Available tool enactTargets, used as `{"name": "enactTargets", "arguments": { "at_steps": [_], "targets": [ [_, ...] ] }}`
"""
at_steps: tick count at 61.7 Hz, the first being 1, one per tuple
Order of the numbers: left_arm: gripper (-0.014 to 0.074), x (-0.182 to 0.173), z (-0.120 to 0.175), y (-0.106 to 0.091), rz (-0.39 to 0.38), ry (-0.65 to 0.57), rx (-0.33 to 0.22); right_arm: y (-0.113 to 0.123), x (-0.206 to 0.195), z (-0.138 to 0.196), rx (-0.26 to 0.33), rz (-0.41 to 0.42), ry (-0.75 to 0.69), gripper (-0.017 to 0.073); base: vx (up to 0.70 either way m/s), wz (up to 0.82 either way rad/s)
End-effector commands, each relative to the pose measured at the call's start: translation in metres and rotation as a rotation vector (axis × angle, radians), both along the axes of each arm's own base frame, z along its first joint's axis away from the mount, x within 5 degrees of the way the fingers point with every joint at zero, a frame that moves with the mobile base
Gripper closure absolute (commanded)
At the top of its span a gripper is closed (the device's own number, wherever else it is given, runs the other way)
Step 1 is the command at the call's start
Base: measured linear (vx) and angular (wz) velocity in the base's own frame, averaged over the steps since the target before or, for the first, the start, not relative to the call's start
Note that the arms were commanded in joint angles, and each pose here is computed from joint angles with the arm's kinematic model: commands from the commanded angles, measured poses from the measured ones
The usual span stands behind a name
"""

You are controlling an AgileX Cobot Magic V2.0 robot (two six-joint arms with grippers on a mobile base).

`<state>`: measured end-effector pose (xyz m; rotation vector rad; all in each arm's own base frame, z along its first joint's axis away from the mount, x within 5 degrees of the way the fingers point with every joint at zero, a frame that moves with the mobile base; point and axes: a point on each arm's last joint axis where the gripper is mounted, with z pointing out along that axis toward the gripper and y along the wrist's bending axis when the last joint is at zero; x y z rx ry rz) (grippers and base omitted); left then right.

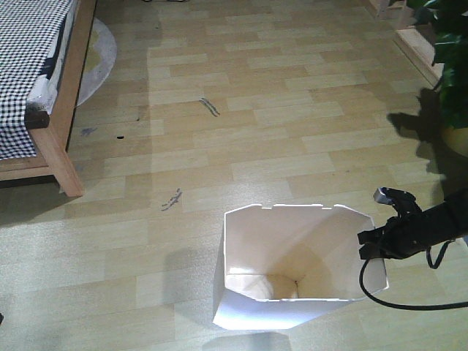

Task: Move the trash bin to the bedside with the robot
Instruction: 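Hold the bin with the right gripper while the base turns toward the bed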

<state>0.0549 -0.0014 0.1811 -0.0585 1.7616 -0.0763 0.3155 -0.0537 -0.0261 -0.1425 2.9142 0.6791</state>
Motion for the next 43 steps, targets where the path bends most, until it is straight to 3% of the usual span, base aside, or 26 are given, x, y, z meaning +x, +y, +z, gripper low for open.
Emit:
{"name": "enactTargets", "arguments": {
  "at_steps": [1, 43],
  "targets": [
    [0.0599, 0.0006, 0.0007, -0.0002, -0.003, -0.064, -0.011, 0.0104, 0.0096, 0.0326, 0.168, -0.005, -0.046, 0.0564, 0.13, 0.14],
    [0.0599, 0.0006, 0.0007, -0.0002, -0.003, -0.064, -0.011, 0.0104, 0.0096, 0.0326, 0.168, -0.005, -0.046, 0.0564, 0.17, 0.05]
  ]
}}
